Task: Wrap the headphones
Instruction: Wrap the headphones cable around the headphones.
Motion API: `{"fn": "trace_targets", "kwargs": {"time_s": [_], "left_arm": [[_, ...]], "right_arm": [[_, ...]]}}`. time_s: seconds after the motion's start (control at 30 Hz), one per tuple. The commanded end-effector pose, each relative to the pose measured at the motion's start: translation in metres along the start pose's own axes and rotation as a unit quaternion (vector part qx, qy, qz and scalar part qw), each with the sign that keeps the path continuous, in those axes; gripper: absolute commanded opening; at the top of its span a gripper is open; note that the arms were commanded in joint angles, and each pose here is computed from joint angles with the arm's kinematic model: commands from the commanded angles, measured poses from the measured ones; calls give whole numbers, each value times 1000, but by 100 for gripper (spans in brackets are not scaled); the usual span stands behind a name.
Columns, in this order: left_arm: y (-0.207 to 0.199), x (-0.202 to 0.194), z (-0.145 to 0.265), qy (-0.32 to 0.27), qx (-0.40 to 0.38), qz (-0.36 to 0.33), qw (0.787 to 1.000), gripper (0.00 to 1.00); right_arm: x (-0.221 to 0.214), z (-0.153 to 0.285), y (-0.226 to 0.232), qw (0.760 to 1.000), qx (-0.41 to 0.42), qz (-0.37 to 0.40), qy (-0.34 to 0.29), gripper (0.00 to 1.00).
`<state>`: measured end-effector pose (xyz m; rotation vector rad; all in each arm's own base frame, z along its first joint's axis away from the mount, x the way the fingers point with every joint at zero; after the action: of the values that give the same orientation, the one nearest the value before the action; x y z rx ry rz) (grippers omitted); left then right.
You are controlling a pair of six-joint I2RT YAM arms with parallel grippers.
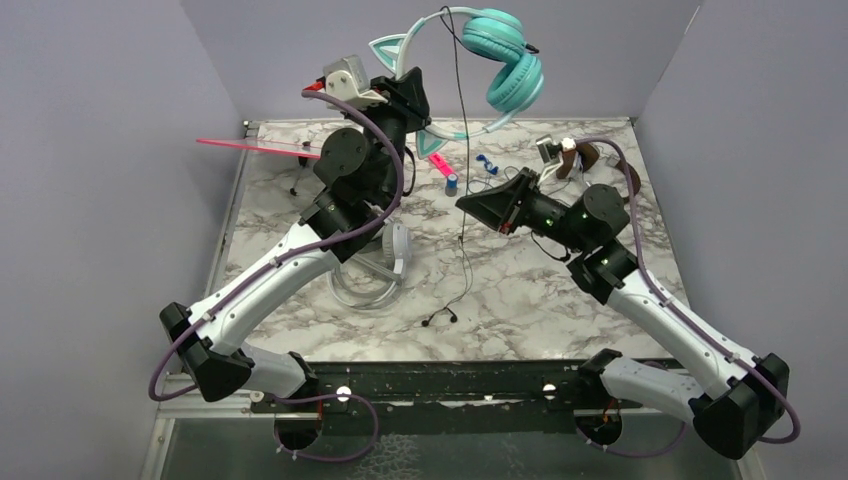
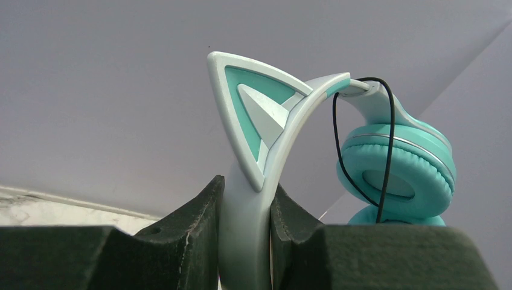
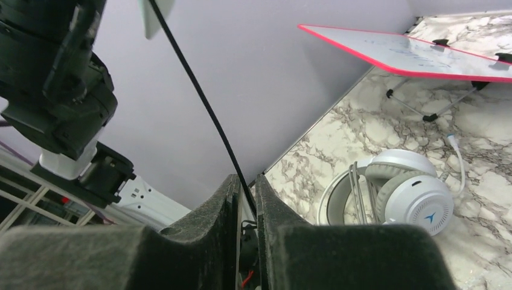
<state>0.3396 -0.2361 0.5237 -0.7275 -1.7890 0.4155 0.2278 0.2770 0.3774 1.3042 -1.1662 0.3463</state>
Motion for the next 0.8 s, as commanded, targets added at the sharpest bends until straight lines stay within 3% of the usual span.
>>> {"fn": "trace_targets", "kwargs": {"time_s": [0.0, 0.17, 0.4, 0.77], "left_arm": [[-26, 64, 4, -60, -29, 102, 993, 0], [-37, 73, 8, -41, -47, 108, 992, 0], [-44, 75, 13, -10, -61, 98, 993, 0], [-51, 88, 21, 8, -75, 90, 993, 0]], "right_arm": [[-4, 1, 15, 997, 66, 33, -14, 19], [-25, -1, 11, 992, 114, 57, -6, 19], [-33, -10, 13, 980, 169, 107, 4, 36], [-53, -11, 1, 970, 197, 145, -2, 51]]}}
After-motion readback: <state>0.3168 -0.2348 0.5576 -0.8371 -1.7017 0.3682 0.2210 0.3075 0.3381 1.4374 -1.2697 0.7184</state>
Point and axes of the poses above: each gripper's point midway between its finger pads, its own z axis back along the fingers, its own y axis along the line the jaws close on, x = y × z, the point moved 1 cm from there along z, back along the fingers, and after that the axes turned 5 degrees about z, right-handed, at the moved point
